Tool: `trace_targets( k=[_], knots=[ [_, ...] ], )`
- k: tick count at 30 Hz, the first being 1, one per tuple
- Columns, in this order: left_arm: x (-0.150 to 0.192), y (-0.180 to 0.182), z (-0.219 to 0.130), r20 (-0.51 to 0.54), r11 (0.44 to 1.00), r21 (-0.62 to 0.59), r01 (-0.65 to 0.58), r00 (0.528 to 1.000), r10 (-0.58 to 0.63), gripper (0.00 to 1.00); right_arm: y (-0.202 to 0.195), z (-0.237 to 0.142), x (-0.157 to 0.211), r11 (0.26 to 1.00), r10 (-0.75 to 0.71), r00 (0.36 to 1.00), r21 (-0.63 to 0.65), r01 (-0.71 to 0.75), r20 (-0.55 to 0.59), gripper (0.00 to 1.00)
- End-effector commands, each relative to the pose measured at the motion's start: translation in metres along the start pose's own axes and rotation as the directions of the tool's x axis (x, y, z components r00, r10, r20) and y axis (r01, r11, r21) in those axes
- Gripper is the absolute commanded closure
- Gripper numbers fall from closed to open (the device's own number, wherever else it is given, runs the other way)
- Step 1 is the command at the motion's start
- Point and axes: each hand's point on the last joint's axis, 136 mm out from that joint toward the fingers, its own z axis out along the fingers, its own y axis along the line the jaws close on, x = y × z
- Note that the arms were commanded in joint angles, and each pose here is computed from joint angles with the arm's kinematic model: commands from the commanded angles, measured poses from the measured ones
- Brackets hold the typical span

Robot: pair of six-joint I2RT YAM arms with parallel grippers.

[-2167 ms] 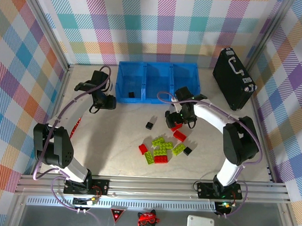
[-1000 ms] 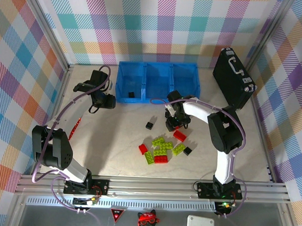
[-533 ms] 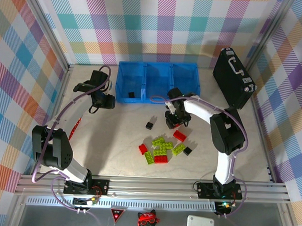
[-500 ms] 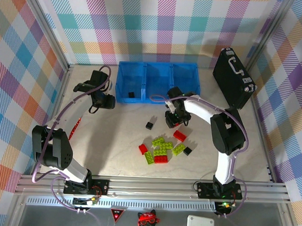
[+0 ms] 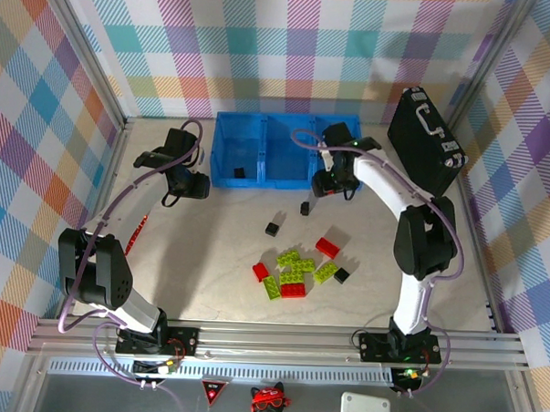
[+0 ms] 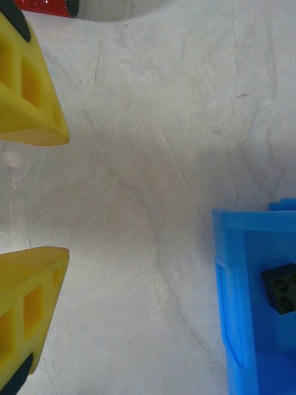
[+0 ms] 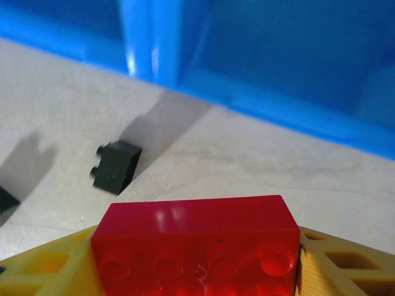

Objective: Sort the legos into containers by color
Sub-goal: Place the lego in the container.

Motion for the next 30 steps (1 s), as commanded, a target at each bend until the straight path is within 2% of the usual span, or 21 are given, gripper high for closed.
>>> trace_targets(
  k=[1,10,19,30],
  knots=[
    [0.003,0.008,-0.004,0.007,1.0,-0.021,-0.001,1.0,0.002,0.53,-0.013,0.007,-0.007,0.997,0.076,0.997,0.015,-0.075,-0.033,0.37],
    [0.003,0.009,-0.006,0.014,1.0,-0.023,0.001,1.0,0.0,0.53,-0.038,0.025,-0.044,0.977,0.213,0.977,0.028,-0.213,-0.01,0.37],
    [0.002,0.008,-0.007,0.017,1.0,-0.017,0.0,1.0,0.001,0.53,-0.037,0.054,-0.068,0.959,0.282,0.959,-0.012,-0.283,-0.012,0.38],
    [0.003,0.004,-0.005,0.018,1.0,0.001,0.001,1.0,-0.001,0.53,-0.048,0.096,-0.072,0.937,0.348,0.936,0.0,-0.349,-0.044,0.37]
  ],
)
